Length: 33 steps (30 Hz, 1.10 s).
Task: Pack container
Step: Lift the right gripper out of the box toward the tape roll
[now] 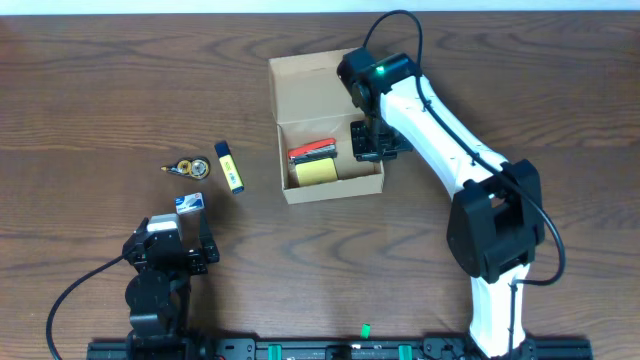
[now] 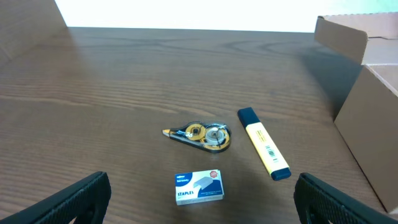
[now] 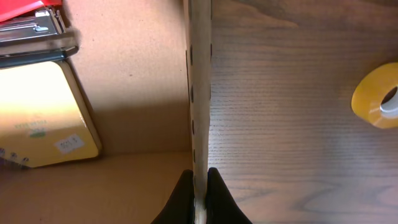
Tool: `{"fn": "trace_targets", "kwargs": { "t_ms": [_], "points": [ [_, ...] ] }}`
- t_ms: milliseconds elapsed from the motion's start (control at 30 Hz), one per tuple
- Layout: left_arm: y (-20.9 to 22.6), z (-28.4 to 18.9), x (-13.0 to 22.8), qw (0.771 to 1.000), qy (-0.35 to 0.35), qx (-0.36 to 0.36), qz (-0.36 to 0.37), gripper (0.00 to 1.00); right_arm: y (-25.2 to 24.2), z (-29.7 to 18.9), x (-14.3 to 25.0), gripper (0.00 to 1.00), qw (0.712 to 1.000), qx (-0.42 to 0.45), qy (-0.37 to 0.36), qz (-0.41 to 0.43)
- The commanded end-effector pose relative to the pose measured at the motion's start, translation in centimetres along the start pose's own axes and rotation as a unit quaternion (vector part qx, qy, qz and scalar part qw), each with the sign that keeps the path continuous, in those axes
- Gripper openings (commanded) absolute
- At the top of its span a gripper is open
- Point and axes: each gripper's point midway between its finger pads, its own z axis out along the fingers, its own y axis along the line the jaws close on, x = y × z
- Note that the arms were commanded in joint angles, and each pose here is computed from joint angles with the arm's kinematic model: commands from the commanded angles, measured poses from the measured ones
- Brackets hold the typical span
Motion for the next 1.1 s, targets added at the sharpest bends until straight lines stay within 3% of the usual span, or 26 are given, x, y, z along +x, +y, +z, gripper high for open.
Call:
{"fn": "trace_targets", "kwargs": {
  "t_ms": [0,333,367,533,800,933,1067],
  "points": [
    [-0.2,0.2,1.2,1.0,0.016,0.007,-0.001,0.95,-0.4,-1.2,-0.1,0.01,0.999,0.017,-0.025,0.037],
    [-0.2,0.2,1.2,1.0,0.016,0.007,-0.001,0.95,-0.7,-1.3,0.4,0.02,0.998,0.034,-0.022,0.053],
    [-0.2,0.2,1.2,1.0,0.016,0.007,-0.001,0.95,-0.7,-1.3,0.5,0.05,0.998,0.034,-0.022,0.052],
    [-0.2,0.2,1.2,1.0,0.016,0.007,-0.001,0.95,-0.6,-1.3,0.5,0.56,0.998,0.034,-0.022,0.051],
    [-0.2,0.2,1.2,1.0,0.016,0.007,-0.001,0.95,-0.7,-2.2,0.3,0.64,0.998,0.025,-0.036,0.051],
    [-0.2,0.2,1.2,1.0,0.016,0.007,-0.001,0.95,-0.7,-5.7,-0.3,0.64,0.995,-0.004,-0.088,0.046],
    [-0.2,0.2,1.2,1.0,0.016,0.007,-0.001,0.95,-1.9,-9.8,0.1,0.73,0.988,-0.016,-0.142,0.054]
  ]
}}
